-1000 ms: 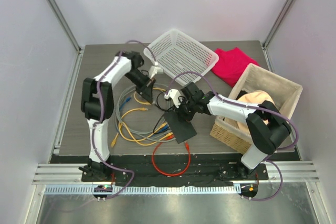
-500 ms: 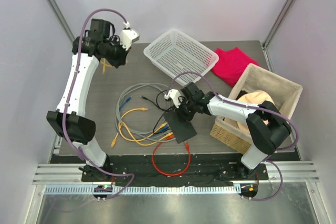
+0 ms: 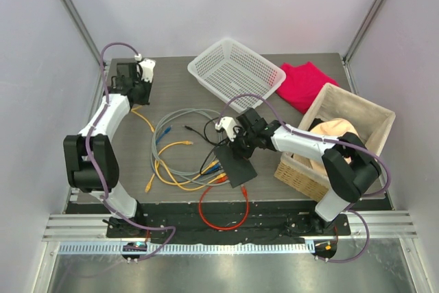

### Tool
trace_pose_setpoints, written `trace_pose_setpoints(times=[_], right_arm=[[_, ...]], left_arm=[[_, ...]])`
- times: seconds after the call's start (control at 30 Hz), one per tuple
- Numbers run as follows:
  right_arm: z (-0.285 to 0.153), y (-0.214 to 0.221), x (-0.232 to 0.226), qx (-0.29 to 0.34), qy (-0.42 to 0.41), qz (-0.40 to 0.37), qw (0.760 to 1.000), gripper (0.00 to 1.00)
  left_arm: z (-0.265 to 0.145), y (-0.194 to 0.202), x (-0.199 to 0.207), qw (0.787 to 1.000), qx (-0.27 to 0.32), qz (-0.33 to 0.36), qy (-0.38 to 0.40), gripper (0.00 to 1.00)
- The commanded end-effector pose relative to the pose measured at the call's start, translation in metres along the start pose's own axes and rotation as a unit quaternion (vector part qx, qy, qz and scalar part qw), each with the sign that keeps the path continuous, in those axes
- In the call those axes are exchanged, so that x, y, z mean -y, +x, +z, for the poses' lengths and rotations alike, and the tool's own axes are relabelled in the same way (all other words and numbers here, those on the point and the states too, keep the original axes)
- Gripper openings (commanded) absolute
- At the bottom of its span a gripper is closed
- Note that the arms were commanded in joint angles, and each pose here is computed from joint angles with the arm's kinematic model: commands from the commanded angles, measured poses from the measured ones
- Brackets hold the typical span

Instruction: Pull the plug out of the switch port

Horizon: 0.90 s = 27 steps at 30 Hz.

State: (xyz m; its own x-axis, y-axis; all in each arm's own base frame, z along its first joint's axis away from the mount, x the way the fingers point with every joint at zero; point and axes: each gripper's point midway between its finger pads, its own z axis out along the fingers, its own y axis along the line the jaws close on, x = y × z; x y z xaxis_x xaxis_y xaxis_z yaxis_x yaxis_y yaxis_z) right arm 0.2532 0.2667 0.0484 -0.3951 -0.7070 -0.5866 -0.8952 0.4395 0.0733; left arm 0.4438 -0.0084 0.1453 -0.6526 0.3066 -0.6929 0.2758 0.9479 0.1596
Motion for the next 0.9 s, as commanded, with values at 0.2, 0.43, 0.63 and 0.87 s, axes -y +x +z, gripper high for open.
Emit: trace_pose_setpoints(times=[0.2,0.43,0.63,0.87], right_arm=[[-0.004,0.037,0.003,-0.048,0.025,0.002,0.999,0.01],[-0.004,0.038,0.004,-0.045,0.030,-0.002,0.999,0.02],[0.000,0.037,0.005,-0.046,0.026,0.000,0.999,0.02],[0.002,0.029,0.009,-0.043,0.030,-0.002,0.999,0.02]], left_arm=[[0.009,-0.116,-0.043,0.970,0.205,-0.114,-0.068,0.00],[-0.037,-0.190,-0.048,0.944,0.290,-0.154,-0.043,0.00],[-0.011,-0.157,-0.044,0.954,0.245,-0.167,-0.046,0.00],[0.045,-0.065,-0.035,0.973,0.155,-0.171,0.006,0.00]])
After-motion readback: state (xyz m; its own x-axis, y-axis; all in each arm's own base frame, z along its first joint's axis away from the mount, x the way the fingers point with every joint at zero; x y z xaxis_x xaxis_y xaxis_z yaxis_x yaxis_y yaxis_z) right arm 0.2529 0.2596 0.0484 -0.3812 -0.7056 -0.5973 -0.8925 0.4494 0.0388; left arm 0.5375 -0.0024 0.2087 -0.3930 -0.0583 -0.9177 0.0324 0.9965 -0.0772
